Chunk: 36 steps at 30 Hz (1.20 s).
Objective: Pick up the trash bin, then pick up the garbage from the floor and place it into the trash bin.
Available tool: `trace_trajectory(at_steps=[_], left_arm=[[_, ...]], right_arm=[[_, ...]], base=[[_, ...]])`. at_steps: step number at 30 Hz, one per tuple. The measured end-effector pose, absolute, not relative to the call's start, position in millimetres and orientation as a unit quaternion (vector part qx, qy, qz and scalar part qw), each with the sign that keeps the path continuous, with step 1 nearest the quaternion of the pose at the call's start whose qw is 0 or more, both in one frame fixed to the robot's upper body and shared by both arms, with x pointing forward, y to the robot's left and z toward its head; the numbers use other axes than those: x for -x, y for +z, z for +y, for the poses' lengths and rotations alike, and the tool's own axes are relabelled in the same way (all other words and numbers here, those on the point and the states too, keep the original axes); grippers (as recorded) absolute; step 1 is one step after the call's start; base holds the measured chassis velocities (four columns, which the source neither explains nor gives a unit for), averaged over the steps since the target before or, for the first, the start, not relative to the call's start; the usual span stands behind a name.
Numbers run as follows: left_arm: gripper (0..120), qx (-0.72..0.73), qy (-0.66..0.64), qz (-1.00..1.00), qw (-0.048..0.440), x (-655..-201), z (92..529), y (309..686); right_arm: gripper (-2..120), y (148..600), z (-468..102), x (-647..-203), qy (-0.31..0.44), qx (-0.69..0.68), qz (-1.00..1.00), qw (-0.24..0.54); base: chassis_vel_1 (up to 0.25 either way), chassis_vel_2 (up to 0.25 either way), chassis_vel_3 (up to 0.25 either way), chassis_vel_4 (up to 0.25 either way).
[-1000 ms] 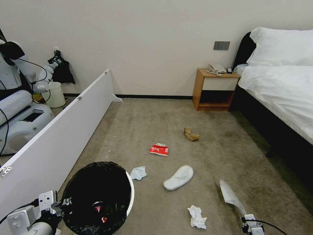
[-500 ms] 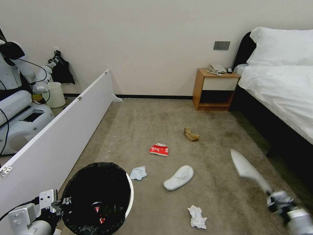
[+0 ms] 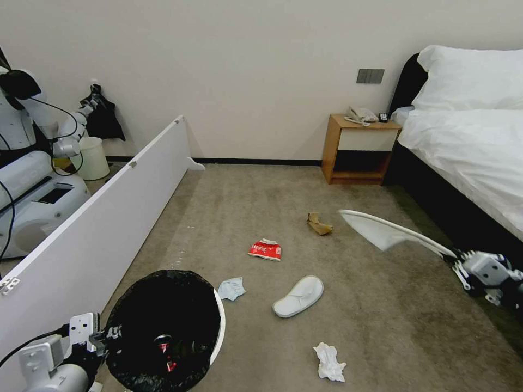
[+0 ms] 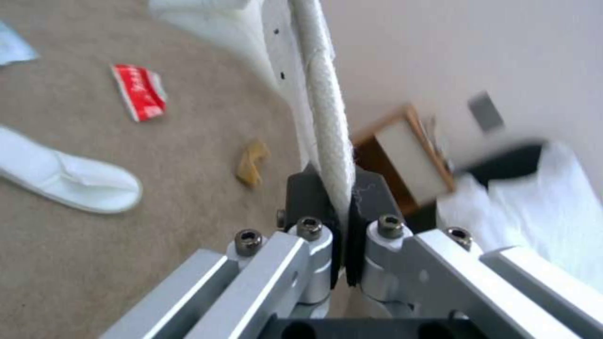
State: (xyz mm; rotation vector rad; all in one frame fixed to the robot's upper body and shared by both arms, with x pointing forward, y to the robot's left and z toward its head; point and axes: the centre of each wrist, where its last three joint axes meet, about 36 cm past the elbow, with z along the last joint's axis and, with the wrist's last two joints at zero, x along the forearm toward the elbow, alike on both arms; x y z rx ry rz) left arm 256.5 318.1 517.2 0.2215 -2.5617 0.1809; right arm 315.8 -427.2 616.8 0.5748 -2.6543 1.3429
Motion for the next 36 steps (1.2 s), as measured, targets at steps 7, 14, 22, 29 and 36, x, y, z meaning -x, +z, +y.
trace_trajectory(at_steps=[7,14,22,29,36], left_arm=[[2,-0.081,0.062,-0.955,0.28,-255.5,315.8,516.7],[2,-0.081,0.054,-0.953,0.286,-253.9,313.3,514.9],[2,-0.075,0.05,-0.95,0.299,-251.6,310.1,510.0],[2,-0.067,0.044,-0.948,0.308,-246.5,306.8,510.1],[2,-0.057,0.042,-0.948,0.31,-245.5,302.4,510.6]], right_arm=[[1,660.7,-399.7,-331.7,0.502,-0.261,-0.825,0.017],[1,724.0,-358.8,-356.0,0.617,-0.326,-0.714,-0.063],[1,782.9,-317.6,-362.0,0.725,-0.355,-0.575,-0.13],[1,815.4,-293.8,-355.0,0.78,-0.356,-0.488,-0.164],[1,824.2,-278.4,-348.3,0.801,-0.36,-0.443,-0.181]], base=[[0.0,0.0,0.0,0.0],[0.0,0.0,0.0,0.0],[0.0,0.0,0.0,0.0],[0.0,0.0,0.0,0.0],[0.0,0.0,0.0,0.0]])
